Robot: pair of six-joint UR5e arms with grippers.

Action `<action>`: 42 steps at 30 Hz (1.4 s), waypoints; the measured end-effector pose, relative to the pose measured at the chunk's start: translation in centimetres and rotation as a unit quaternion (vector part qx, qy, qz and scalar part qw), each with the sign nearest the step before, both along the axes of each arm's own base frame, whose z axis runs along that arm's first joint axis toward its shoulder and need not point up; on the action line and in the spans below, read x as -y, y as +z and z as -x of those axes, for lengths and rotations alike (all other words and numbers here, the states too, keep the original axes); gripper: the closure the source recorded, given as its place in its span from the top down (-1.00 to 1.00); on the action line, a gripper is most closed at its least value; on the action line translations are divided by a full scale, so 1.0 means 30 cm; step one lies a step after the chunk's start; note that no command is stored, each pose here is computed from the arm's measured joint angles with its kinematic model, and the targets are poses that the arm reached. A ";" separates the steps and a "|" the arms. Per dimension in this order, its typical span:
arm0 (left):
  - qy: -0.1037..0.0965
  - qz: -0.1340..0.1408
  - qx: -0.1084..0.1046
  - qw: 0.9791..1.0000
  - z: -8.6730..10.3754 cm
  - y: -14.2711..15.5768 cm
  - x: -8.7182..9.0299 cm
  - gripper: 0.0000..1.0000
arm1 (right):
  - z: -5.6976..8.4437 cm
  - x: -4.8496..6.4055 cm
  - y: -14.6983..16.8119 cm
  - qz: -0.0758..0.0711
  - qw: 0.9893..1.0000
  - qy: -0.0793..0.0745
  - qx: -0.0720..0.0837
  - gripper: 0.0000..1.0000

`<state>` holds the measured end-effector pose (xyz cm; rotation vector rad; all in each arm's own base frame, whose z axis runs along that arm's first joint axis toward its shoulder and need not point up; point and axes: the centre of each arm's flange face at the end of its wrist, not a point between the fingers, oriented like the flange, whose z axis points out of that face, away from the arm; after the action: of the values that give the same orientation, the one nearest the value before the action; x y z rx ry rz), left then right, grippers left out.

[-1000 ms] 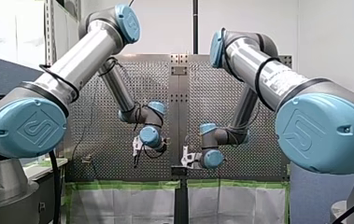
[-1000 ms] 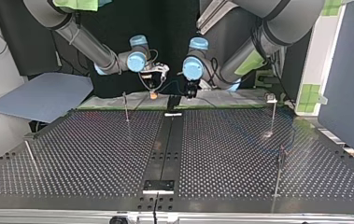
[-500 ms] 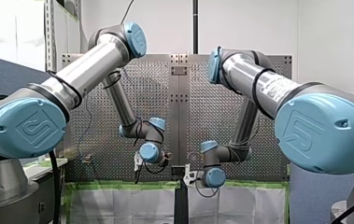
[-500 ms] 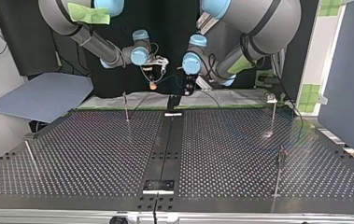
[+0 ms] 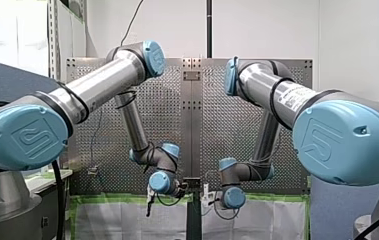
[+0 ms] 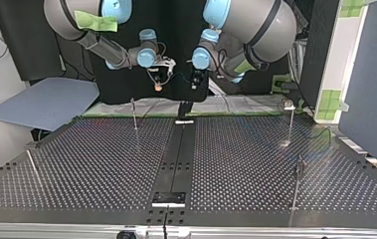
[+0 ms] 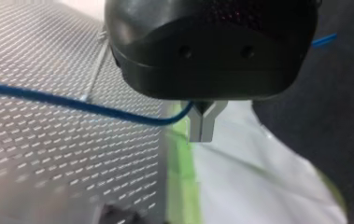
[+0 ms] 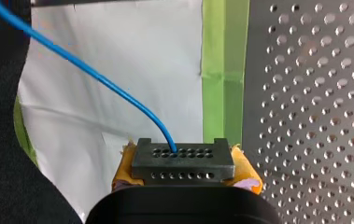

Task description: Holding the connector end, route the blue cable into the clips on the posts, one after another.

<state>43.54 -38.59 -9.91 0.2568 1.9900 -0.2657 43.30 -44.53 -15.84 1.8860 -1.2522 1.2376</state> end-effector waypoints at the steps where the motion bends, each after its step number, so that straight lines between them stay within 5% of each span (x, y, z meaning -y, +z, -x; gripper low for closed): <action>1: -0.003 0.000 -0.002 1.000 0.012 -0.020 0.004 -0.97 | 0.006 -0.001 0.002 0.001 1.000 -0.003 -0.001 -1.00; 11: -0.015 0.010 -0.011 1.000 0.063 -0.091 0.028 -0.97 | 0.074 0.016 0.095 0.021 0.999 -0.030 0.006 -1.00; 22: -0.020 0.013 -0.009 1.000 0.078 -0.087 0.048 -0.97 | 0.155 0.021 0.211 0.042 0.997 -0.057 0.014 -1.00; 29: -0.012 0.039 0.008 0.999 0.066 -0.038 0.080 -0.97 | 0.233 -0.020 0.201 0.037 0.996 -0.083 0.000 -1.00; 37: -0.003 0.078 0.037 0.996 0.052 0.091 0.204 -0.97 | 0.312 -0.078 0.165 0.018 0.995 -0.097 -0.018 -1.00; 42: -0.004 0.077 0.042 0.996 0.071 0.126 0.279 -0.97 | 0.352 -0.058 0.182 0.023 0.995 -0.098 -0.024 -1.00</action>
<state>41.41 -46.95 -6.15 0.1736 1.8756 -0.4049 32.73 -42.78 -10.39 1.7056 -1.3369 1.1016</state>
